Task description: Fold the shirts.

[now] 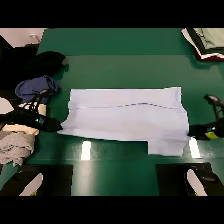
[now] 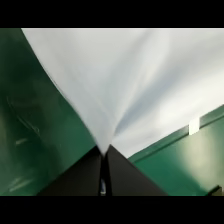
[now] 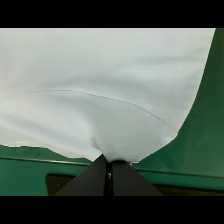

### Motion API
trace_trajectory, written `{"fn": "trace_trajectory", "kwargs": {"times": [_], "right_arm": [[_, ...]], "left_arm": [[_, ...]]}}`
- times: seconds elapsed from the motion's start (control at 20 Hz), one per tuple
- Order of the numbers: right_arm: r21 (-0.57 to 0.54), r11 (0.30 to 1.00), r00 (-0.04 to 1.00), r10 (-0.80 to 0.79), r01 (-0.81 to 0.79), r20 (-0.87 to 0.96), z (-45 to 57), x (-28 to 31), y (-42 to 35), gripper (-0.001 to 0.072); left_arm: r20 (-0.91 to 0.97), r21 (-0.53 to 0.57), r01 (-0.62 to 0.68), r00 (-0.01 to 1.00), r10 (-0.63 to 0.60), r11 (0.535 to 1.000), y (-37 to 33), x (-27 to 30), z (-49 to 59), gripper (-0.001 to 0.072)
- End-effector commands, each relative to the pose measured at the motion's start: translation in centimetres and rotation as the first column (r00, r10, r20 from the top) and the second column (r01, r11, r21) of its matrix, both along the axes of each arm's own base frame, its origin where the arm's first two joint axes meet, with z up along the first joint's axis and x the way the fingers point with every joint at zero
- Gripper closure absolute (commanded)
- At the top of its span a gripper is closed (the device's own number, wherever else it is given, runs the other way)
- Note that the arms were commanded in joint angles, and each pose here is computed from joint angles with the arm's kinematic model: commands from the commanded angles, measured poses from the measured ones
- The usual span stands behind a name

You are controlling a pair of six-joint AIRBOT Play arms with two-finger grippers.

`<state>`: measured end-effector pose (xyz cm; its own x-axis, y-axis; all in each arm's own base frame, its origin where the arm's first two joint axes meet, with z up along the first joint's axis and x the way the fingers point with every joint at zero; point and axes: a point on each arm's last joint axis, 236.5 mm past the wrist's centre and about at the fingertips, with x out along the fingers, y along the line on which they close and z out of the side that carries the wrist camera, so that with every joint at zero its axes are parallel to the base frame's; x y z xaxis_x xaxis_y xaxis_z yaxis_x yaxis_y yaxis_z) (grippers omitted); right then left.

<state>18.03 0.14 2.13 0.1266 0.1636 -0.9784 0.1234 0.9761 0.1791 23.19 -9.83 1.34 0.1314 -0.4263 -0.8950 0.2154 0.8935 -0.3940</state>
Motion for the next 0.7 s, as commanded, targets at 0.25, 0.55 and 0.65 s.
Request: {"fn": "trace_trajectory", "kwargs": {"times": [0.25, 0.55, 0.65], "right_arm": [[-0.030, 0.998, 0.986, 0.066, -0.062, 0.154, 2.9, 11.7, 0.5, 0.0690], [-0.017, 0.997, 0.993, 0.078, -0.077, 0.093, -0.9, 18.3, 0.6, 0.0688], [-0.011, 0.999, 0.995, 0.044, -0.043, 0.087, -2.0, 20.1, 0.4, 0.0687]], "left_arm": [[0.346, -0.038, -0.211, 0.914, 0.211, 0.977, 1.2, 10.7, 3.4, 0.0683], [0.317, -0.047, -0.288, 0.903, 0.288, 0.956, 1.8, 16.8, 0.8, 0.0683], [0.316, -0.067, -0.332, 0.887, 0.336, 0.941, 2.0, 19.1, 0.6, 0.0683]]}}
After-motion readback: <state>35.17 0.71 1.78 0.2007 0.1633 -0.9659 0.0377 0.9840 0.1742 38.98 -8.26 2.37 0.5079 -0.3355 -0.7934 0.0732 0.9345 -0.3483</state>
